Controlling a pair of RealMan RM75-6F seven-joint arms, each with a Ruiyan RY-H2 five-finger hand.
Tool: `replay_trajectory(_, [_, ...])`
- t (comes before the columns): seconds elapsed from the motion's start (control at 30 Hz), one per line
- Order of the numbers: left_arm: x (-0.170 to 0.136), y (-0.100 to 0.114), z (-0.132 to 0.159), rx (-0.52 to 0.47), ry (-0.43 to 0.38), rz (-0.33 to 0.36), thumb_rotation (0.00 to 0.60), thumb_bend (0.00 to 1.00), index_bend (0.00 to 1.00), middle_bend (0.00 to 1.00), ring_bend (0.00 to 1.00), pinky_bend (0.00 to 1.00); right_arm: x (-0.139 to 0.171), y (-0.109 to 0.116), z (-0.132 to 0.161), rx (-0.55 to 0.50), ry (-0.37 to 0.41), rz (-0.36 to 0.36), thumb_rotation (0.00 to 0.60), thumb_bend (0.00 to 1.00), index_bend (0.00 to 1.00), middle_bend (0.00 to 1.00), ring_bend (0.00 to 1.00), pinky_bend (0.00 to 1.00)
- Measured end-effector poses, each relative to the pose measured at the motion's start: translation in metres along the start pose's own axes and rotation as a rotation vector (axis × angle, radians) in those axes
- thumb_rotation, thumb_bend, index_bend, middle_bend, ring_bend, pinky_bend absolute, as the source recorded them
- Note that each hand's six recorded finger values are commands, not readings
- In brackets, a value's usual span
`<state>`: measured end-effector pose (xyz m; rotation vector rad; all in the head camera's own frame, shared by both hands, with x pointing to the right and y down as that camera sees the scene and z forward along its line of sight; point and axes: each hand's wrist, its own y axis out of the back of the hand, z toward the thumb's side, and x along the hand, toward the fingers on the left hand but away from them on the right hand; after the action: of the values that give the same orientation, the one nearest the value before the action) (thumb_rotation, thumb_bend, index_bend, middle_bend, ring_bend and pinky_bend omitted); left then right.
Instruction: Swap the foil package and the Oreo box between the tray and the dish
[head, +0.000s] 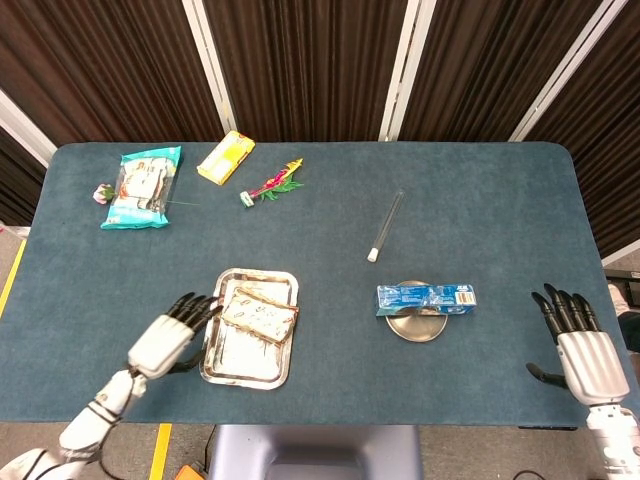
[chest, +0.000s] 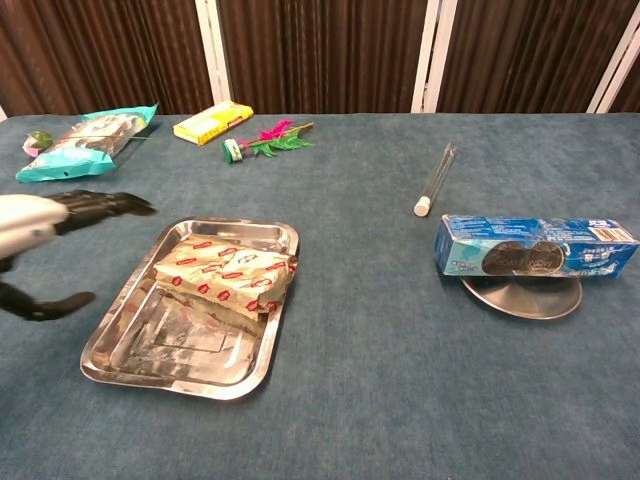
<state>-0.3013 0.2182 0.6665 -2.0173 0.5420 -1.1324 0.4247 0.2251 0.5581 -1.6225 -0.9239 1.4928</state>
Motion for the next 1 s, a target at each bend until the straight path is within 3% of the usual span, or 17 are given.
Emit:
replay_trajectory(0.13, [0.019, -0.006, 0.006, 0.054, -0.009, -0.002, 0.6, 0.4, 0.0, 0.0, 0.0, 0.03, -0.001, 0.001, -0.002, -0.009, -0.002, 0.005, 0.6, 0.12, 0.0, 0.0, 0.0, 0.0])
replay_trajectory(0.3, [0.044, -0.02, 0.013, 0.089, -0.009, -0.057, 0.6, 0.4, 0.0, 0.0, 0.0, 0.03, -0.002, 0.002, -0.004, -0.016, -0.004, 0.012, 0.6, 0.12, 0.0, 0.0, 0.0, 0.0])
replay_trajectory(0.47, [0.062, -0.027, 0.015, 0.068, -0.013, -0.1, 0.6, 0.4, 0.0, 0.0, 0.0, 0.03, -0.003, 0.002, -0.005, -0.02, -0.006, 0.015, 0.6, 0.12, 0.0, 0.0, 0.0, 0.0])
replay_trajectory(1.0, [0.109, -0.026, 0.035, 0.032, -0.063, -0.107, 0.6, 0.4, 0.0, 0.0, 0.0, 0.06, -0.008, 0.004, -0.01, -0.042, -0.015, 0.027, 0.6, 0.12, 0.0, 0.0, 0.0, 0.0])
